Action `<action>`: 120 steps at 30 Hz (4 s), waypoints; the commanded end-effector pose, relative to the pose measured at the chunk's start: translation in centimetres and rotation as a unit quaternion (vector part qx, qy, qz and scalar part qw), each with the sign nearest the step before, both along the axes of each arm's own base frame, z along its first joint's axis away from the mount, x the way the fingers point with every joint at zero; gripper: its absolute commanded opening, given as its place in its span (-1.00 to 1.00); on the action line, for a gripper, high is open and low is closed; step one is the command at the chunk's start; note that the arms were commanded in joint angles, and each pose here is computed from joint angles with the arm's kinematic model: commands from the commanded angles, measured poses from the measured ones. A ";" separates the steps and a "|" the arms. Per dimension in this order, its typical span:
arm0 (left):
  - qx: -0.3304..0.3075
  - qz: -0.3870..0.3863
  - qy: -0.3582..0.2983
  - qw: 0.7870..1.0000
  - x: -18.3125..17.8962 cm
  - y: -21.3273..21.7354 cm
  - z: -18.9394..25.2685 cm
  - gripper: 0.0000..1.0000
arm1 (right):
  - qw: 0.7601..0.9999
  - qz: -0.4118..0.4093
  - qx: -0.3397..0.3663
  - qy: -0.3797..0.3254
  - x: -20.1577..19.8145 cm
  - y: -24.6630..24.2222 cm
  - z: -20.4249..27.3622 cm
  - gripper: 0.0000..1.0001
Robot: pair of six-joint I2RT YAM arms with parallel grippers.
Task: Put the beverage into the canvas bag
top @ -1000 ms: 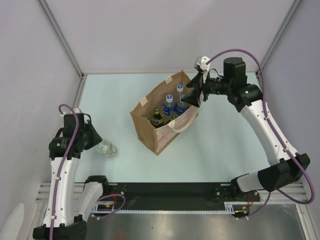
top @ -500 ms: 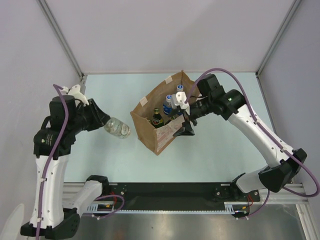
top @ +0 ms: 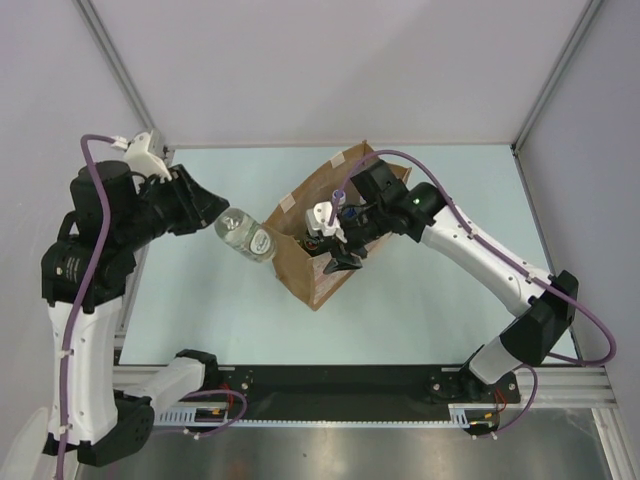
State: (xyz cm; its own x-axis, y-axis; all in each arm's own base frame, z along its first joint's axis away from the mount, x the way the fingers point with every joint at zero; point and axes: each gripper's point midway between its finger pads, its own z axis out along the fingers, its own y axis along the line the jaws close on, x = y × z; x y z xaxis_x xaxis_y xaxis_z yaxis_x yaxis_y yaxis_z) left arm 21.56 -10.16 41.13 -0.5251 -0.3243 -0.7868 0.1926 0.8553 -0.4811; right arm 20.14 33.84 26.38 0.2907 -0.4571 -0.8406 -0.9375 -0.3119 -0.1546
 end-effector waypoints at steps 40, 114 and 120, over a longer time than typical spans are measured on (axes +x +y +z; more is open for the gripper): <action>0.061 -0.159 -0.028 0.985 8.7 -15.0 -2.0 -1.00 | 1.000 -0.014 0.008 0.001 -3.0 0.2 0.7 -0.78; 0.217 -0.218 -0.094 0.947 6.8 -16.4 -13.7 0.41 | 0.905 -0.386 0.155 0.090 14.2 -17.1 8.6 0.14; 0.180 -0.181 -0.137 0.957 6.2 -14.9 -8.1 0.78 | 0.893 -0.414 0.146 0.094 14.5 -18.6 8.6 0.24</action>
State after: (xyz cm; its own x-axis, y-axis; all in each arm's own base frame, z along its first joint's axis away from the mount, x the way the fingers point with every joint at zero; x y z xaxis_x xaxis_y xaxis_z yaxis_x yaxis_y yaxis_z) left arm 28.02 -26.49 26.22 -0.4098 0.2771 -0.8691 0.6156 0.7871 -0.0393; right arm 34.99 16.30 32.82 -0.2413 -0.2063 -0.9483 -0.8605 0.4974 0.1107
